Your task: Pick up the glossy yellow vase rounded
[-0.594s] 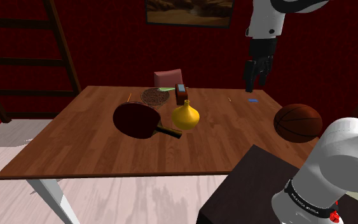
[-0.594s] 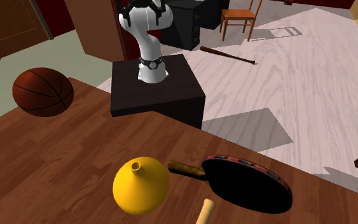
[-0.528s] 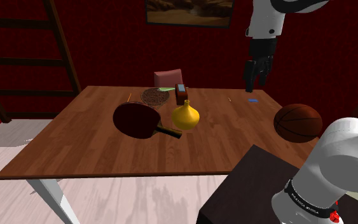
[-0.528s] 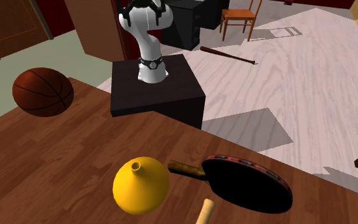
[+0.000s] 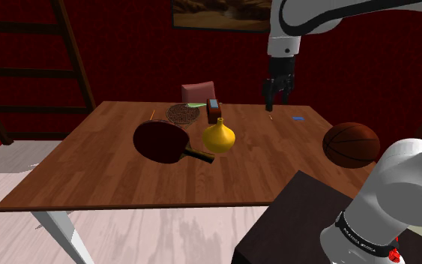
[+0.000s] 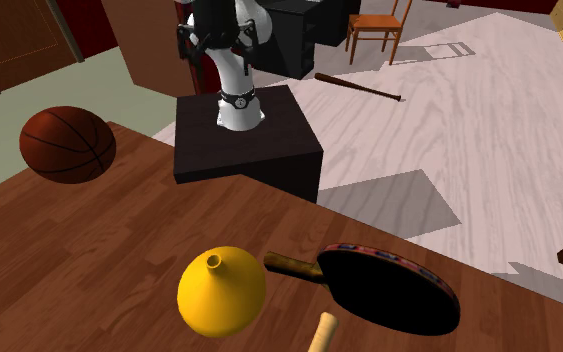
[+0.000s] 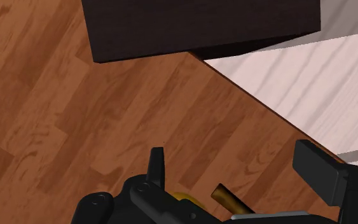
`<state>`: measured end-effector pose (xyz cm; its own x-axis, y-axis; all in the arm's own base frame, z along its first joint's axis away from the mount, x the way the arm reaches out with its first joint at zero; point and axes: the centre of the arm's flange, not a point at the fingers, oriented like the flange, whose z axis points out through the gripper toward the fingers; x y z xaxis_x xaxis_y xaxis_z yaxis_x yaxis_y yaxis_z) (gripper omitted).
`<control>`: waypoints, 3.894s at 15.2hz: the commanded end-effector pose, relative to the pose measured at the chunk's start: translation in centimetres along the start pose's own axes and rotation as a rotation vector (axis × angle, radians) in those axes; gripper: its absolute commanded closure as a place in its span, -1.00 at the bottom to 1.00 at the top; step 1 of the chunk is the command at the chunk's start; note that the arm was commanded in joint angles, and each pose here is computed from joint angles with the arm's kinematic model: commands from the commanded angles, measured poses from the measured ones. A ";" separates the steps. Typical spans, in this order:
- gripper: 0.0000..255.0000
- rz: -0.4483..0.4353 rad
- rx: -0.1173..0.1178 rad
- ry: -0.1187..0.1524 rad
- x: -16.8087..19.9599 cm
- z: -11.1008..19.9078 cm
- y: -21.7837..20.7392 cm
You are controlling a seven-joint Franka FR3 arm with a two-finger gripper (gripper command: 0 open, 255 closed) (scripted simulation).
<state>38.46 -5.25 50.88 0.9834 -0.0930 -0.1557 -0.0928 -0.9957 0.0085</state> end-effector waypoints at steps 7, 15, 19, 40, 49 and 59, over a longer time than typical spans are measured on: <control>-1.00 0.009 0.005 0.007 9.7 3.9 1.3; -1.00 0.019 0.010 0.013 19.5 7.6 2.7; -1.00 0.024 0.012 0.016 24.3 9.4 3.4; 1.00 0.033 0.018 0.022 34.7 17.0 4.9; 1.00 0.033 0.018 0.022 34.5 15.9 4.9; 1.00 0.033 0.018 0.022 33.7 10.7 5.0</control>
<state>69.46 -13.32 34.40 0.9829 -0.1260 -0.1341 -0.1277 -0.9918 -0.0042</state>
